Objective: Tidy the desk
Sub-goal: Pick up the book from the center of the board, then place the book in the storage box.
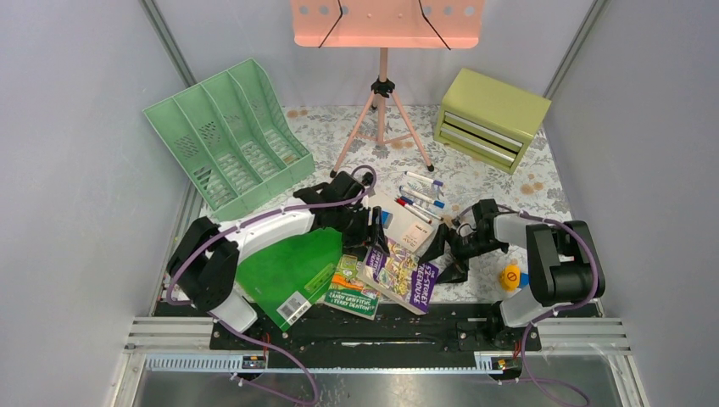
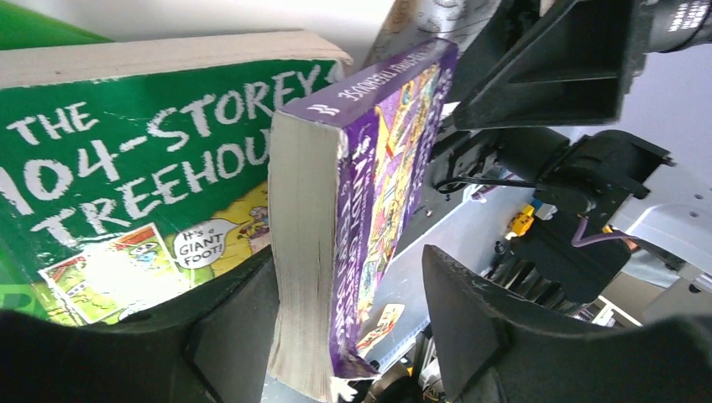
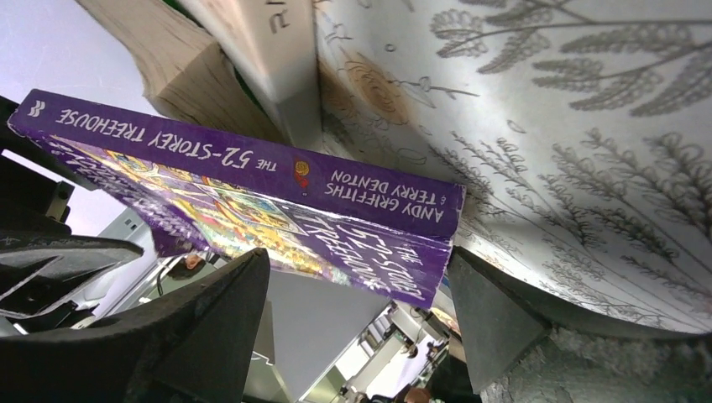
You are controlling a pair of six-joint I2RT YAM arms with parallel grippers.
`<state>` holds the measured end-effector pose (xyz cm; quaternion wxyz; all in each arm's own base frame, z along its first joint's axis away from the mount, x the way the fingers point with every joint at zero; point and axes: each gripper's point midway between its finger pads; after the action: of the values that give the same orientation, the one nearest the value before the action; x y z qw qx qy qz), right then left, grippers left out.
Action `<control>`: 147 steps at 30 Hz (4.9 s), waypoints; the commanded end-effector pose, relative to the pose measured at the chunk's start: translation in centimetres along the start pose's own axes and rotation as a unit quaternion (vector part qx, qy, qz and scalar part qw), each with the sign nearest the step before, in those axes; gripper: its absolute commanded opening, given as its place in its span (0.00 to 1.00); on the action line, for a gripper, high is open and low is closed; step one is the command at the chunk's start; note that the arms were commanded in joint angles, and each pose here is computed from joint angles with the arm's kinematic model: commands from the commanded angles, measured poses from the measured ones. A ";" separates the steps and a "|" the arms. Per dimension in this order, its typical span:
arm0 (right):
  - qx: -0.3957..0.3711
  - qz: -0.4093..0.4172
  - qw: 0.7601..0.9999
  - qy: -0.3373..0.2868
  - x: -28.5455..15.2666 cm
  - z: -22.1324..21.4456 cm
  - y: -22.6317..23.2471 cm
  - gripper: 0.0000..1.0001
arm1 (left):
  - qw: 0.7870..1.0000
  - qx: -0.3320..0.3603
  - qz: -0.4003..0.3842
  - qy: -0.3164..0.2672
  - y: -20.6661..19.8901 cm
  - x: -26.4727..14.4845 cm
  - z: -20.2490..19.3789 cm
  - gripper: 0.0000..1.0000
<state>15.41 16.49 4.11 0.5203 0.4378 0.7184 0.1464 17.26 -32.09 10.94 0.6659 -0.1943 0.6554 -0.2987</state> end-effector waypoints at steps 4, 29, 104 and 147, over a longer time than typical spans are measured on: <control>-0.025 0.068 0.997 0.004 -1.0 -0.6 3.4 0.84 | 0.991 0.032 -0.120 -0.040 -7.0 -2.9 2.0 0.56; -0.162 -0.004 0.978 -0.130 -7.7 -0.8 8.1 0.99 | 0.975 0.097 -0.029 -0.199 -6.8 -10.7 4.6 0.00; -0.304 0.367 0.867 -0.148 -16.4 -4.2 29.0 0.00 | 0.910 0.065 -0.270 -0.308 -11.7 -22.0 6.8 0.74; -0.197 0.250 0.928 -0.193 -11.8 -0.5 22.2 0.76 | 0.910 0.076 -0.238 -0.330 -10.9 -21.2 4.9 0.00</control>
<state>26.57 20.50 27.27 0.6455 0.5268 0.4312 0.3463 21.94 -27.74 31.42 0.7460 -0.3917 0.3657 -0.3955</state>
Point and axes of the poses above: each gripper's point midway between its finger pads, its own x axis out along the fingers, its own y axis along the line the jaws close on, z = x × y, and after that the axes turned 3 degrees about x, right-handed
